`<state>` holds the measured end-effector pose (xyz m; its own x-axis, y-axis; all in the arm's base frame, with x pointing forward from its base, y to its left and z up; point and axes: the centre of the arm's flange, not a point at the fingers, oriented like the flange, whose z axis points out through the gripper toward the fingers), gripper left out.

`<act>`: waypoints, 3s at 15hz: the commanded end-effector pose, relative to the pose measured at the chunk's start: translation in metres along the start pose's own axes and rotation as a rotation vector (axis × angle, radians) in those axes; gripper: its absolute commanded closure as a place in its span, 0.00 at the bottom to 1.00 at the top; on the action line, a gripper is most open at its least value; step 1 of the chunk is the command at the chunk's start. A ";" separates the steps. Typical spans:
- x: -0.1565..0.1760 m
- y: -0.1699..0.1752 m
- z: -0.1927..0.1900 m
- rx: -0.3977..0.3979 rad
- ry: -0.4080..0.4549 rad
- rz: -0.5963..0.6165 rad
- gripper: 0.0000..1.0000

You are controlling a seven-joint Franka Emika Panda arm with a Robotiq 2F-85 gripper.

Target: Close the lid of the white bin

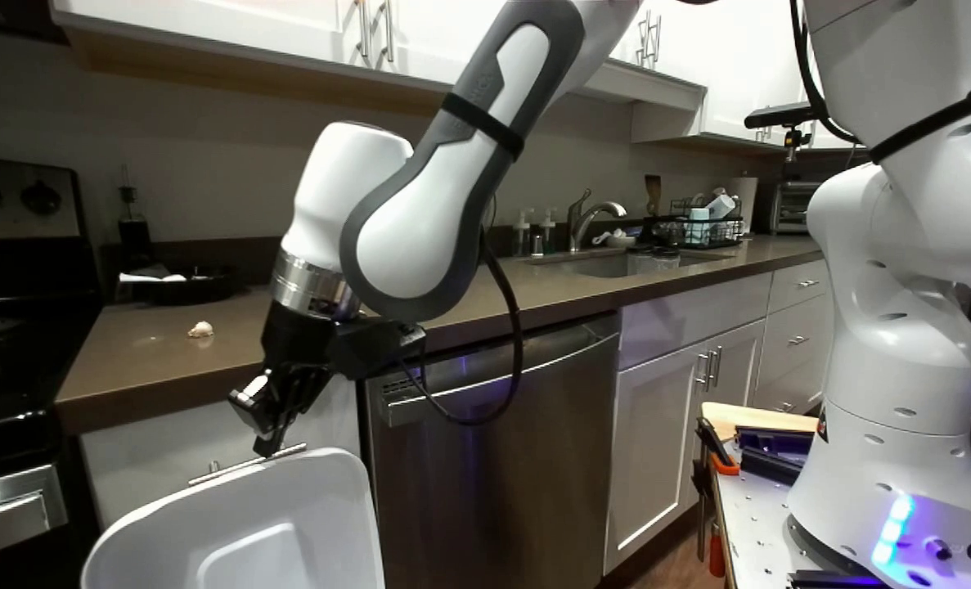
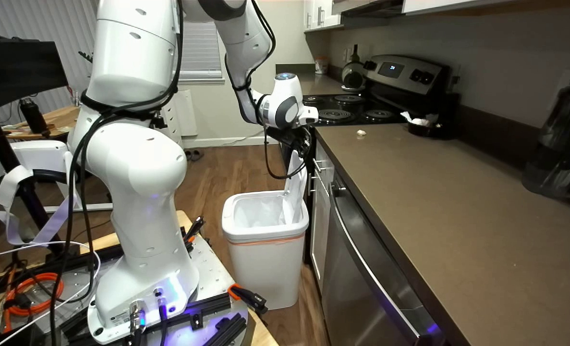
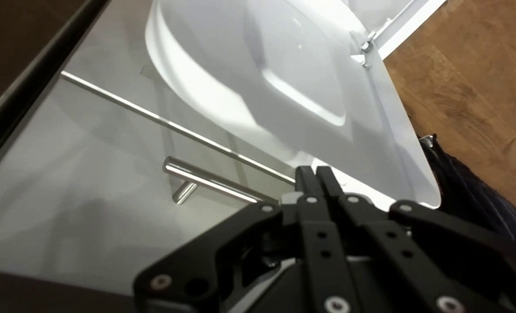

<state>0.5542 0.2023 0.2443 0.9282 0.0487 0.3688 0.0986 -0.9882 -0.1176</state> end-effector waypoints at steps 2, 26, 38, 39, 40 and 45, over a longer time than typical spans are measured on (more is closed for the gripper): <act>-0.004 0.005 0.012 -0.077 0.049 -0.049 0.94; -0.260 -0.086 0.162 0.173 -0.369 0.005 0.94; -0.270 -0.109 0.193 0.224 -0.383 -0.055 0.94; -0.267 -0.110 0.191 0.226 -0.394 -0.068 0.94; -0.262 -0.111 0.187 0.229 -0.415 -0.076 0.94; -0.220 -0.119 0.164 0.261 -0.551 -0.103 0.94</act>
<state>0.3755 0.3325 -0.0017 0.9703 0.2263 -0.0855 0.1870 -0.9258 -0.3286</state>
